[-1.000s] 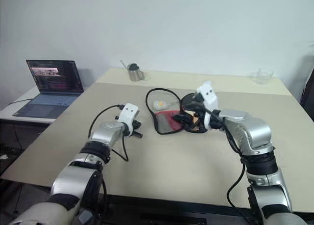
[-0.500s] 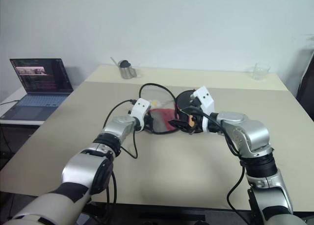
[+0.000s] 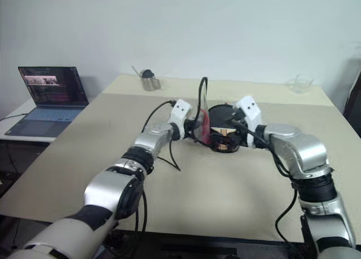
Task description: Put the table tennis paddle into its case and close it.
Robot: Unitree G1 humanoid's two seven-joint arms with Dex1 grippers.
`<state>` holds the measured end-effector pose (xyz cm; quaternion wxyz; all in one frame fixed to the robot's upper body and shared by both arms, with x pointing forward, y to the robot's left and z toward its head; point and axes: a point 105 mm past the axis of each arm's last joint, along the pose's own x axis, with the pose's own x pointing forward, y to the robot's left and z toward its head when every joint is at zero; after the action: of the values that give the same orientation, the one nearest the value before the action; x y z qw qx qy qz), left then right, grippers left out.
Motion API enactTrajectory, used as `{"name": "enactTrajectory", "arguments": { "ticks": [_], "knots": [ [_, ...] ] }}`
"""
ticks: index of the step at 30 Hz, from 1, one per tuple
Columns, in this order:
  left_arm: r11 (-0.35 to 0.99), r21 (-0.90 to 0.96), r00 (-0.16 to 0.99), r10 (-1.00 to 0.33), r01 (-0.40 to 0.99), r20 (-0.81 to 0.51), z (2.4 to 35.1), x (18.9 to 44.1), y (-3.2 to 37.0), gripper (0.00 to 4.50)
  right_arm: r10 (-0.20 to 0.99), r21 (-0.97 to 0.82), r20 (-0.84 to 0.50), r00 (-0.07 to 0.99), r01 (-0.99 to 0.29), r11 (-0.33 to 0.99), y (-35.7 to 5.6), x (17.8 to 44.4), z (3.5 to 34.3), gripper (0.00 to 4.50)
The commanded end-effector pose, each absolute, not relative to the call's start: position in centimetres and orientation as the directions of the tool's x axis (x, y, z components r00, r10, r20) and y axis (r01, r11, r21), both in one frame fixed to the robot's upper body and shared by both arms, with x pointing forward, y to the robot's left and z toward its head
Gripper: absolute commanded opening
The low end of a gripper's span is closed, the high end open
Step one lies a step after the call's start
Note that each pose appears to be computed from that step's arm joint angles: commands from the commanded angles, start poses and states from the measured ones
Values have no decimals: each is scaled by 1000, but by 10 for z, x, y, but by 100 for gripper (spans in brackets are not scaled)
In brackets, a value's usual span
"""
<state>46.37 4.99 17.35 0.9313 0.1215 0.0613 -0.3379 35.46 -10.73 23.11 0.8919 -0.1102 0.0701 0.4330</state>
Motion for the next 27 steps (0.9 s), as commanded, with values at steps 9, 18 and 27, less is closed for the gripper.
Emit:
{"name": "enactTrajectory", "arguments": {
  "ticks": [9, 18, 27],
  "knots": [
    [710, 221, 734, -580, 668, -354, 128, 447, -5, 5, 675, -261, -143, 724, -685, 680, -159, 355, 269, 450],
    [658, 261, 708, -654, 706, -267, 154, 448, 2, 5, 619, -204, -152, 770, -638, 743, -166, 366, 260, 450],
    [361, 275, 422, -882, 891, -209, 196, 373, 85, 5, 408, 131, -280, 869, -386, 913, -170, 426, 204, 450]
  ]
}}
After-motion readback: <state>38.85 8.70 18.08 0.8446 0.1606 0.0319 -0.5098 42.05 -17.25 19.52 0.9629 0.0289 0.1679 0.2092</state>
